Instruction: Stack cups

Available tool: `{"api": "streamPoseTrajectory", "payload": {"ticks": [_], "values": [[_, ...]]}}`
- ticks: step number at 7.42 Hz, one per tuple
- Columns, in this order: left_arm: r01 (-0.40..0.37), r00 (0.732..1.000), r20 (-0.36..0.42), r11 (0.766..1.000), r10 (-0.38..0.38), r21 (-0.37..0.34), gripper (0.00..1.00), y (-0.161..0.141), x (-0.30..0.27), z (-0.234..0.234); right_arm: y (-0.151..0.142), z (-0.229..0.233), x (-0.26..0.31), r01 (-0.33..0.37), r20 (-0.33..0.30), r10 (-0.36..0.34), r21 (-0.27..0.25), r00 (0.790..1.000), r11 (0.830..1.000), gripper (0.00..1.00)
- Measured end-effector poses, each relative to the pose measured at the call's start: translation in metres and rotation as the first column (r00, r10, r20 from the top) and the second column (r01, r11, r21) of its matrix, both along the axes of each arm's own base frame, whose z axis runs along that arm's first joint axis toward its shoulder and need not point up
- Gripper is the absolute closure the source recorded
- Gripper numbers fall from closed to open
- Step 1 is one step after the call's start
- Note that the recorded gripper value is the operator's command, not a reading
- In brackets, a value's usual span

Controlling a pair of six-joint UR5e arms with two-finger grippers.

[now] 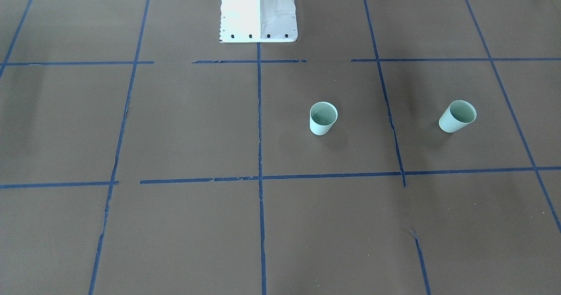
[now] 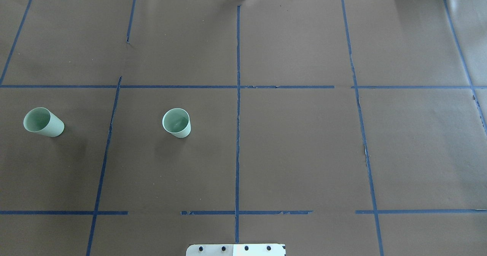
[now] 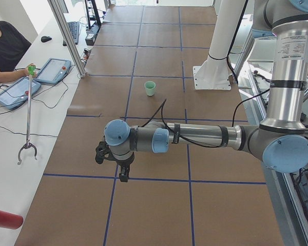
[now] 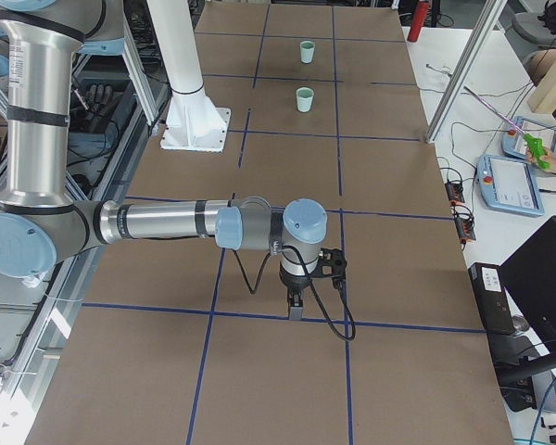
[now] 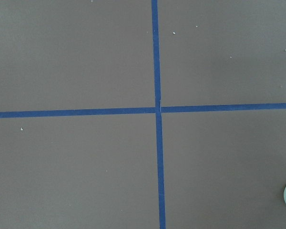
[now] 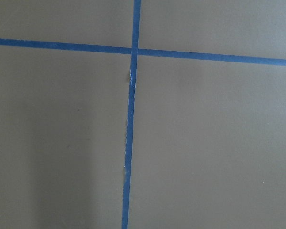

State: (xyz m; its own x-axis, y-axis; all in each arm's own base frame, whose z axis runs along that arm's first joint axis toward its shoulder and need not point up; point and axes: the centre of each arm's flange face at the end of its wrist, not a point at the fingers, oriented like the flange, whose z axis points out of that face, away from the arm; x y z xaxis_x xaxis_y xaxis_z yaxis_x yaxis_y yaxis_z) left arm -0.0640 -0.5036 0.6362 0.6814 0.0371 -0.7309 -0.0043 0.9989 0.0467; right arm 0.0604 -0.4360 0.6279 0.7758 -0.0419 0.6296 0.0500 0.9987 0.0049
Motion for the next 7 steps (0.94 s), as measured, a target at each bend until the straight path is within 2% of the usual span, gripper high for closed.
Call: {"api": "streamPoseTrajectory", "payload": {"ticks": [4, 7], "values": [[-0.002, 1.000, -0.001, 1.000, 0.002, 0.021, 0.00, -0.004, 0.001, -0.009, 0.000, 0.000, 0.000, 0.000, 0.000, 0.000, 0.000, 1.000, 1.000, 0.00], [-0.003, 1.000, 0.000, 0.997, 0.003, 0.081, 0.00, -0.014, 0.005, -0.043, 0.000, 0.000, 0.000, 0.000, 0.000, 0.000, 0.000, 1.000, 1.000, 0.00]]}}
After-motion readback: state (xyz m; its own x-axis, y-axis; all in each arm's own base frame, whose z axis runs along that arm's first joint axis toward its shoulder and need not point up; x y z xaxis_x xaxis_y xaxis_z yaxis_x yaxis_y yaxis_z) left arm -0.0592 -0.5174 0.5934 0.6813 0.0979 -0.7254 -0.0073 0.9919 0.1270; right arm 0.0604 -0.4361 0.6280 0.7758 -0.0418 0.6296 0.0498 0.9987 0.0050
